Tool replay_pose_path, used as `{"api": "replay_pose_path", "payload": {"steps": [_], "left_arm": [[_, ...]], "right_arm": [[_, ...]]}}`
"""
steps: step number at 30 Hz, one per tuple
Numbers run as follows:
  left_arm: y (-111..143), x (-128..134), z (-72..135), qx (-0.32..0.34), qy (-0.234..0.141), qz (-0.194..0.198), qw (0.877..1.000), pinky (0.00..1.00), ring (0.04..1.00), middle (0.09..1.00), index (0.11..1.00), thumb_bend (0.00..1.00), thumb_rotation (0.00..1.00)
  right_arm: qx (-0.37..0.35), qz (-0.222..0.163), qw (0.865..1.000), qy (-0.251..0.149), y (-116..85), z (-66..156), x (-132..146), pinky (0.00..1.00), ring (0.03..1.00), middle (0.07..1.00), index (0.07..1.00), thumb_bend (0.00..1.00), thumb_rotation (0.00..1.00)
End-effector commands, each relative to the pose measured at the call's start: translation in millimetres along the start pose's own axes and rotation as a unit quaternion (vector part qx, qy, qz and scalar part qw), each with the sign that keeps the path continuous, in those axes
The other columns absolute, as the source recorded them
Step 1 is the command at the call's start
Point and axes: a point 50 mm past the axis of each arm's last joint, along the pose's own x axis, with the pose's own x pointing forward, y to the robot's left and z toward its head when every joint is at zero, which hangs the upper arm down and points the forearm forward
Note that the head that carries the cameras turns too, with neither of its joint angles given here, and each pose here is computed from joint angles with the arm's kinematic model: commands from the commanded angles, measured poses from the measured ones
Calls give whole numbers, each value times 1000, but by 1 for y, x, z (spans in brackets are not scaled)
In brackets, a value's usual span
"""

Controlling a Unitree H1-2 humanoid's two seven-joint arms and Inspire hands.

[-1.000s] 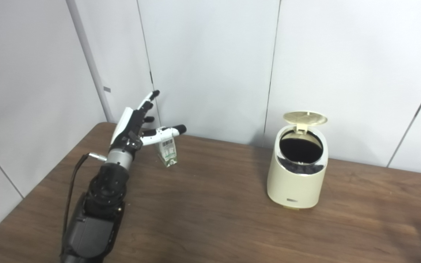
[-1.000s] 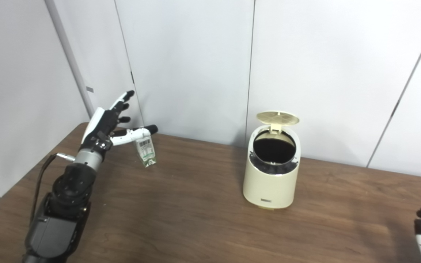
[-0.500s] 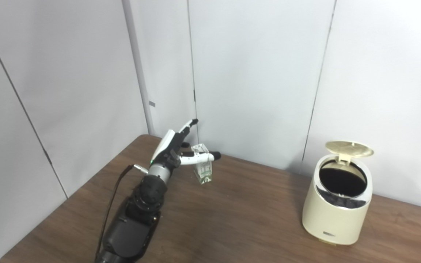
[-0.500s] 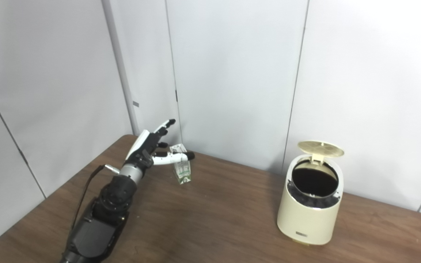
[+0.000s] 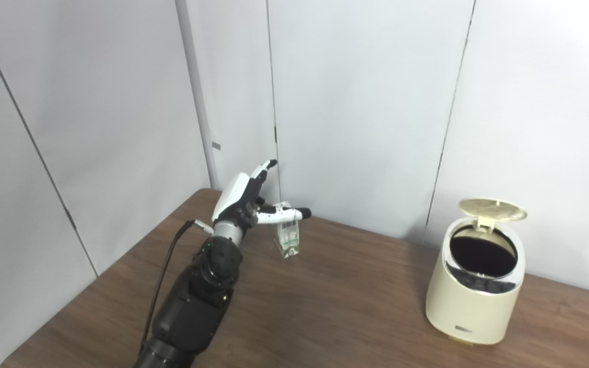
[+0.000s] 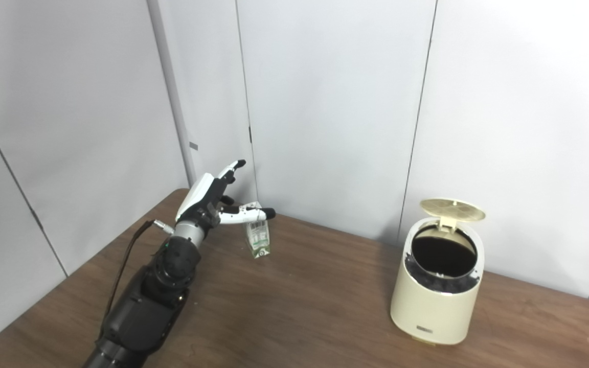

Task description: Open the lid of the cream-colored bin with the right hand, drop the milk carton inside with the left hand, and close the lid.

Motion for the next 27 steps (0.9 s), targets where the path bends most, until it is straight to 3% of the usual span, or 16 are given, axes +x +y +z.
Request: {"api": "replay_pose_path", "payload": {"steps": [1,10,13,18,20,24,27], "left_arm": [[24,14,23,18,-32,42,998,699,926,995,1000,1000,380],[25,26,21,59,-17,32,998,698,917,978,999,1000,386],[24,32,21,91,-8,24,996,769,933,963,981,1000,362],[23,41,21,117,13,2,993,806,934,950,952,1000,299],[22,43,19,129,22,-6,991,777,922,941,941,1000,294],[19,45,16,138,36,-17,990,616,836,895,908,1000,279],[18,46,12,146,45,-28,988,597,825,879,900,1000,268]], "right_arm": [[2,0,1000,12,0,-4,-9,410,554,596,561,509,666],[-6,2,1000,19,1,-2,-10,408,556,599,565,497,676],[-4,4,1000,20,2,-2,-10,404,551,597,563,497,659],[-6,5,1000,21,2,-2,-12,400,547,593,557,508,672],[-8,6,1000,15,1,-4,-12,399,544,590,555,501,665],[2,6,1000,16,1,-5,-12,395,534,575,546,481,633],[-2,13,1000,14,0,-6,-12,394,537,578,548,476,644]]}}
